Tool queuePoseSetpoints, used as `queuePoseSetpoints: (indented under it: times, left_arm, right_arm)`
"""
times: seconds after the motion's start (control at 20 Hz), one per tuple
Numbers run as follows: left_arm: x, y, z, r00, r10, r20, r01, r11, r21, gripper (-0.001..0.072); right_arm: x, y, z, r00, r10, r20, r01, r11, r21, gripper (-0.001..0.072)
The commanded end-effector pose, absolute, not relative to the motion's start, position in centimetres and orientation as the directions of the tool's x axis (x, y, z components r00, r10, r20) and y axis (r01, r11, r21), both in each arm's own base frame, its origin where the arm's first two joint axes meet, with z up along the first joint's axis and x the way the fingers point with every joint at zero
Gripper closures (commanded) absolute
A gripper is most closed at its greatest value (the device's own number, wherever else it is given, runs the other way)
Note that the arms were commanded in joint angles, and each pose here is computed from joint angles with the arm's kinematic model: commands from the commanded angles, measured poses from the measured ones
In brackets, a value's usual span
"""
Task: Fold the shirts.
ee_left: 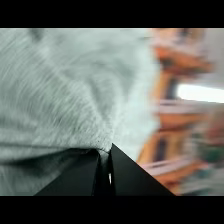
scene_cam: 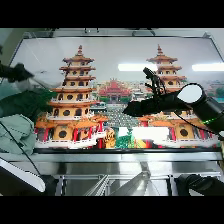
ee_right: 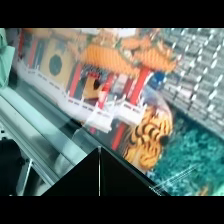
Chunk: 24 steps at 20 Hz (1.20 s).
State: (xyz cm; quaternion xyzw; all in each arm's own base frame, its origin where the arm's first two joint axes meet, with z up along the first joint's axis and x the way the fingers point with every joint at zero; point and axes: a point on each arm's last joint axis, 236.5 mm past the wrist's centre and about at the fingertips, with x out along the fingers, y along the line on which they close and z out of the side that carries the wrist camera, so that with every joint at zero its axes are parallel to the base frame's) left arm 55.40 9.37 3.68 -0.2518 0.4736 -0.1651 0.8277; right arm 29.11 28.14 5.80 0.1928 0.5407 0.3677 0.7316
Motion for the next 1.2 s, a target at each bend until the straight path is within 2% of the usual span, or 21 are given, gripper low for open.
queuePoseSetpoints:
  times: [0.0, 0.05, 0.1, 0.15, 0.3, 0.5, 0.6, 0.65, 0.75, 0.8, 0.95, 1.15]
  left_arm:
    - [53.7, -3.1, 18.6, 0.499, -0.792, -0.353, 0.383, 0.567, -0.73, 0.0688]
    - [51.5, -7.3, 23.1, 0.44, -0.862, -0.251, 0.493, 0.466, -0.734, 0.0688]
    - [49.3, -10.7, 25.8, 0.372, -0.904, -0.209, 0.563, 0.399, -0.724, 0.0687]
    - [47.3, -13.7, 27.3, 0.312, -0.926, -0.212, 0.612, 0.367, -0.7, 0.0688]
    - [42.0, -20.5, 26.8, 0.152, -0.925, -0.347, 0.668, 0.355, -0.654, 0.0688]
    - [39.4, -25.7, 23.1, 0.042, -0.873, -0.486, 0.674, 0.384, -0.631, 0.0687]
    - [39.1, -25.7, 18.9, -0.012, -0.794, -0.608, 0.65, 0.456, -0.608, 0.0389]
    - [39.5, -25.4, 16.9, -0.014, -0.751, -0.661, 0.631, 0.506, -0.588, 0.0389]
    - [40.5, -24.9, 14.4, -0.018, -0.71, -0.704, 0.609, 0.551, -0.571, 0.0389]
    - [40.8, -24.7, 13.5, -0.032, -0.706, -0.707, 0.59, 0.558, -0.584, 0.0388]
    - [41.2, -22.8, 11.2, -0.069, -0.695, -0.716, 0.515, 0.59, -0.622, 0.0388]
    - [38.1, -19.9, 4.0, -0.214, -0.672, -0.709, 0.31, 0.642, -0.702, 0.0389]
  right_arm:
    - [27.9, 27.9, 6.1, 0.098, 0.752, -0.652, -0.382, 0.633, 0.673, 0.0697]
    - [27.9, 27.5, 6.6, 0.094, 0.753, -0.651, -0.382, 0.631, 0.675, 0.0697]
    - [28.0, 26.7, 7.2, 0.091, 0.755, -0.649, -0.377, 0.63, 0.679, 0.0697]
    - [28.2, 25.7, 7.9, 0.095, 0.757, -0.646, -0.37, 0.629, 0.684, 0.0697]
    - [29.7, 21.5, 10.3, 0.186, 0.751, -0.634, -0.33, 0.655, 0.679, 0.0697]
    - [30.9, 16.8, 11.5, 0.279, 0.723, -0.632, -0.259, 0.69, 0.676, 0.0694]
    - [31.5, 15.6, 10.9, 0.294, 0.705, -0.645, -0.228, 0.707, 0.669, 0.0688]
    - [31.7, 15.2, 10.3, 0.289, 0.695, -0.659, -0.216, 0.718, 0.662, 0.0658]
    - [32.1, 14.8, 8.5, 0.259, 0.677, -0.689, -0.19, 0.735, 0.651, 0.0224]
    - [32.3, 14.4, 7.2, 0.236, 0.665, -0.709, -0.171, 0.746, 0.643, 0.0196]
    - [31.6, 13.4, 2.9, 0.149, 0.625, -0.766, -0.109, 0.781, 0.615, 0.0216]
    - [29.0, 13.1, -3.2, 0.021, 0.609, -0.793, -0.003, 0.793, 0.609, 0.0214]
